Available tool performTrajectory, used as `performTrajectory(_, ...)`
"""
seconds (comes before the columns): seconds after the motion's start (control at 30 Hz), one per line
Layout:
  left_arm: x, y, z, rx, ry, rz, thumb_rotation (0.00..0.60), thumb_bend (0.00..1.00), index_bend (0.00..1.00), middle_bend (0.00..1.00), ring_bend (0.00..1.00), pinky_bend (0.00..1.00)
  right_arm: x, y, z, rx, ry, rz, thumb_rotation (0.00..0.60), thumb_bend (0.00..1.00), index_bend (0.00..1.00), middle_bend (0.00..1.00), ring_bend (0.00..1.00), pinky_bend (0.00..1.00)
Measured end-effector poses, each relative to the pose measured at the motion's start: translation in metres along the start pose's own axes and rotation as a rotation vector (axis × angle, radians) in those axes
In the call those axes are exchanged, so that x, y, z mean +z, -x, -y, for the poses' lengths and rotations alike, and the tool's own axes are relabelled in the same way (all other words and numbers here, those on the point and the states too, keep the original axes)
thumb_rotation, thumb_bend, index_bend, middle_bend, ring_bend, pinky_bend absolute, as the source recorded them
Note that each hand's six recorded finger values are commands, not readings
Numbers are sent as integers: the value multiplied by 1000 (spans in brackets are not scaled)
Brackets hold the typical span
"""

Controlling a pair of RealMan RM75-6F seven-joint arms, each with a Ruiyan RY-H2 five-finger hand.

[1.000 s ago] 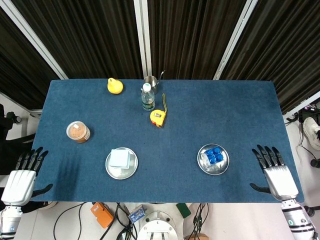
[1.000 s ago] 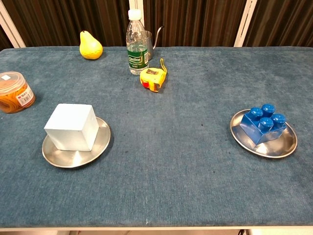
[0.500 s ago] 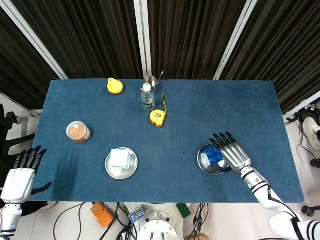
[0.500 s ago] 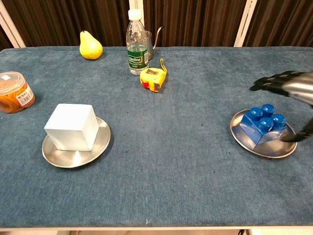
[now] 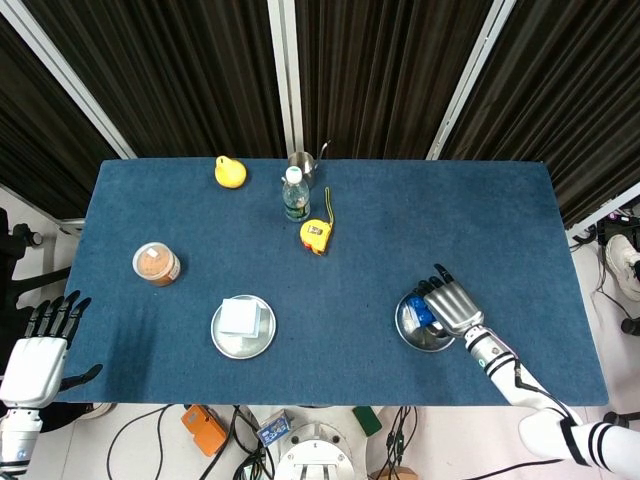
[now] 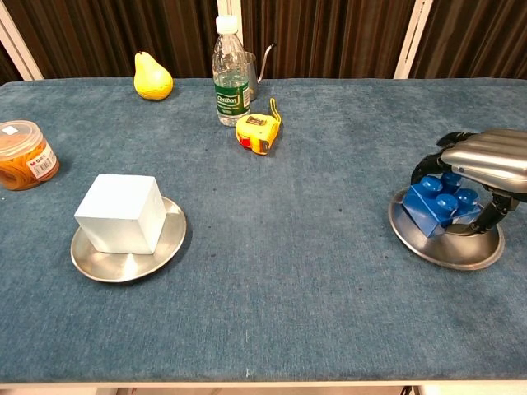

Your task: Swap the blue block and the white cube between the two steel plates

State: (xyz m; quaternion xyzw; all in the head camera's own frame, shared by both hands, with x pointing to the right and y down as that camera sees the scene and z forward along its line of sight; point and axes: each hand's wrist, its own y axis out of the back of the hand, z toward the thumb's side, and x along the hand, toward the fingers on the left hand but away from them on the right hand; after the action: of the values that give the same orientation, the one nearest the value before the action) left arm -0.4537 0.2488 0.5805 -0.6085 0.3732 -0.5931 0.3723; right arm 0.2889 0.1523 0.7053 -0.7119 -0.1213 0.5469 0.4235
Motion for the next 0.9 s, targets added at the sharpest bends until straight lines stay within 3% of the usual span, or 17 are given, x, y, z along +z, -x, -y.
performTrajectory(0.37, 1, 0, -1, 2, -2, 6, 600, 63, 68, 0, 0, 49, 15, 0, -37, -194, -41, -13, 600, 504, 713, 547, 477, 278)
performTrajectory(0.63, 6, -2, 3, -9, -6, 29, 600, 64, 67, 0, 0, 49, 76, 34, -62, -237, -63, -104, 600, 504, 680, 547, 477, 279)
performTrajectory(0.9, 10, -3, 9, -39, -17, 42, 600, 64, 68, 0, 0, 49, 135, 89, -61, -229, -99, -123, 600, 504, 549, 522, 401, 275)
